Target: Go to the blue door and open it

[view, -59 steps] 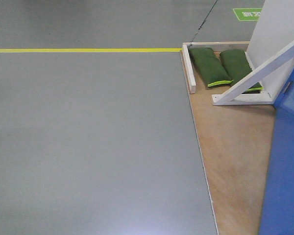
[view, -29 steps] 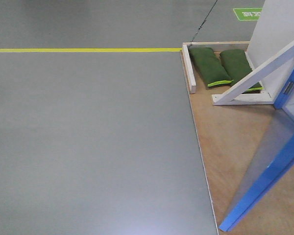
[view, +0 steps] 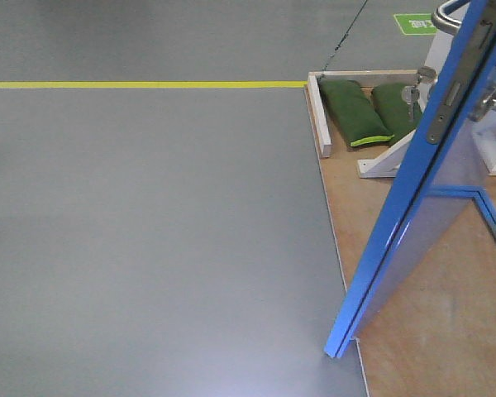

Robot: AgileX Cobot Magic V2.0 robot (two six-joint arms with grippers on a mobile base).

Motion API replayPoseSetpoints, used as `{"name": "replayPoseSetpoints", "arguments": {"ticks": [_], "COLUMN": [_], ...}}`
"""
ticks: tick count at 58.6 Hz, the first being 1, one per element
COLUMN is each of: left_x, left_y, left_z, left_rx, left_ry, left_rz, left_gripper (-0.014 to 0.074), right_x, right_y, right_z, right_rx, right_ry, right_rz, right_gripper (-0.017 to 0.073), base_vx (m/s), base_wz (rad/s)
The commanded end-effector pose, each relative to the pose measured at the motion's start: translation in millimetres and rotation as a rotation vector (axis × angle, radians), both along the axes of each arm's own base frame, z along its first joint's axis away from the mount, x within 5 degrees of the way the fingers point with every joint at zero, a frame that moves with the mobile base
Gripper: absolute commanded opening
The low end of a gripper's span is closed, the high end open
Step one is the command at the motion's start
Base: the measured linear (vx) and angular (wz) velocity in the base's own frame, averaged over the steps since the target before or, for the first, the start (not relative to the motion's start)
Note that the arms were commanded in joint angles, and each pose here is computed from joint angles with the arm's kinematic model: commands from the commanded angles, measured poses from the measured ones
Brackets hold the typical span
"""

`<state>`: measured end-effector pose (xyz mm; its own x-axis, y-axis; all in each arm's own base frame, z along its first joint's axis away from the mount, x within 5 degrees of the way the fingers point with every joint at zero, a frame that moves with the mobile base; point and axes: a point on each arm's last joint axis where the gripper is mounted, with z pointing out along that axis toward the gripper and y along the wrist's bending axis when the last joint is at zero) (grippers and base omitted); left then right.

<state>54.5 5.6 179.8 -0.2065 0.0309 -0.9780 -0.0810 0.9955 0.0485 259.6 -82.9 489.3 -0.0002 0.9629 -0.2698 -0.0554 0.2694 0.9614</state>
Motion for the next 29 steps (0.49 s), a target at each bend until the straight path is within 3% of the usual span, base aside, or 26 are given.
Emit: {"name": "replayPoseSetpoints", "arguments": {"ticks": [1, 22, 29], "left_x": [-1, -1, -1], "left_y": [-0.7, -0.7, -0.7], "left_z": [17, 17, 17], "left_rx": [0.0, 0.0, 0.0], "left_ry": [-0.126, -0.126, -0.126], "left_rz": [-0.007, -0.007, -0.007], "left_gripper": [0.0073, 0.0073, 0.0073], "right_x": [-9, 24, 28], "right_y": [2, -15, -6], "right_z": [18, -8, -8], "right_rx": [0.004, 0.067, 0.068], "right_ry": [-0.082, -0.005, -0.009], "right_rz": [-0.033, -0.038, -0.016], "right_gripper": [0.0008, 0.0008, 0.0008], "base_vx": [0.0, 0.0, 0.0], "base_wz": [0.0, 0.0, 0.0]}}
